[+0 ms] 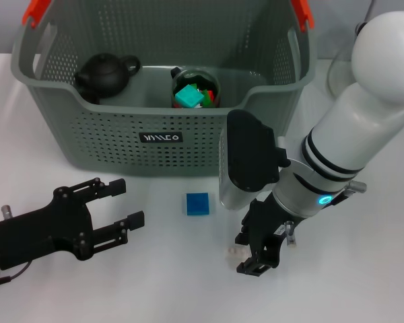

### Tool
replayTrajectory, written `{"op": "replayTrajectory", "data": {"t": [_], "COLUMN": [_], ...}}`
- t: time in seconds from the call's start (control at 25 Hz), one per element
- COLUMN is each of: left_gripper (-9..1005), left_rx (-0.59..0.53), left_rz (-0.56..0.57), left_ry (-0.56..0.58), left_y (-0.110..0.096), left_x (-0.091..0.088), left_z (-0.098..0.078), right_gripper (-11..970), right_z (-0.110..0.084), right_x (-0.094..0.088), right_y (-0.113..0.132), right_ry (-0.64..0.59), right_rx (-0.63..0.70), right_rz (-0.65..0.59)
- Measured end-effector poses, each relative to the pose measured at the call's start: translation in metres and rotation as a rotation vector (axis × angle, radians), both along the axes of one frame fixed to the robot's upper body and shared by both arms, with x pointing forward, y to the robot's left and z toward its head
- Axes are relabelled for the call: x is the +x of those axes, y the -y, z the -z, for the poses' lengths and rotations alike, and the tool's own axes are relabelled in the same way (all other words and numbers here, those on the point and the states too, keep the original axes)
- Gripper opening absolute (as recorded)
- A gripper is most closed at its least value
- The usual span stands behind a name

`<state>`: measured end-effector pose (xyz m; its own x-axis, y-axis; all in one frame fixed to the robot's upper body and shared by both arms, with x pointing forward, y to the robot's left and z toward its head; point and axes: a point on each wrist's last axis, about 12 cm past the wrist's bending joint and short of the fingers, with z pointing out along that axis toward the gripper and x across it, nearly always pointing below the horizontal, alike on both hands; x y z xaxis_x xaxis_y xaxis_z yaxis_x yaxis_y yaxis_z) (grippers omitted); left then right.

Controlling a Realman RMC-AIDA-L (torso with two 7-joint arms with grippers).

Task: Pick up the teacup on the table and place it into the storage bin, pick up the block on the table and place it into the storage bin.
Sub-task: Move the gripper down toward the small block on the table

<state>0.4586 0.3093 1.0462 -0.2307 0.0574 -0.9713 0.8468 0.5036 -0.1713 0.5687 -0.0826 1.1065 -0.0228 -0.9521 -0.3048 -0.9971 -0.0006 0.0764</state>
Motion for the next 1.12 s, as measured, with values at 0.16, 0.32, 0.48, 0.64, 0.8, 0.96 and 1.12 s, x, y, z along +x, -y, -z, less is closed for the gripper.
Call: {"op": "replayTrajectory", "data": {"t": [0.16,0.32,0.48,0.64,0.8,0.96,1.12], "left_gripper": [691,691,691,691,691,691,691], "left_rx": [0.0,0.0,-0.001,-0.001,-0.001,-0.001,0.0], "left_rz": [0.0,-0.001,-0.002,-0.002,-0.002,-0.002,-0.001], "left_ry": [-0.001,-0.002,-0.003,-0.003,-0.003,-0.003,-0.001], "left_y": [-0.0001,-0.0003,-0.0004,-0.0005,-0.0005,-0.0004,-0.0001], "left_x": [-0.0001,-0.0006,-0.0008,-0.0009,-0.0009,-0.0009,-0.0001], "left_z": [0.0001,0.0003,0.0004,0.0005,0.0004,0.0004,0.0001], "right_gripper": [519,518,481,433,384,217,155], "right_z": [0.0027,0.0032,0.0033,0.0022,0.0017,0.0018,0.0018], "right_x": [-0.0003,-0.0005,-0.0003,0.0009,0.0017,0.0024,0.0027], "right_y": [-0.001,-0.0017,-0.0021,-0.0021,-0.0013,-0.0006,-0.0007], "right_ry": [0.015,0.019,0.021,0.018,0.02,0.02,0.019], "right_rx": [-0.004,-0.003,-0.001,0.008,0.005,0.0,-0.002], "right_rz": [-0.01,-0.015,-0.01,0.007,0.01,0.012,0.012]}}
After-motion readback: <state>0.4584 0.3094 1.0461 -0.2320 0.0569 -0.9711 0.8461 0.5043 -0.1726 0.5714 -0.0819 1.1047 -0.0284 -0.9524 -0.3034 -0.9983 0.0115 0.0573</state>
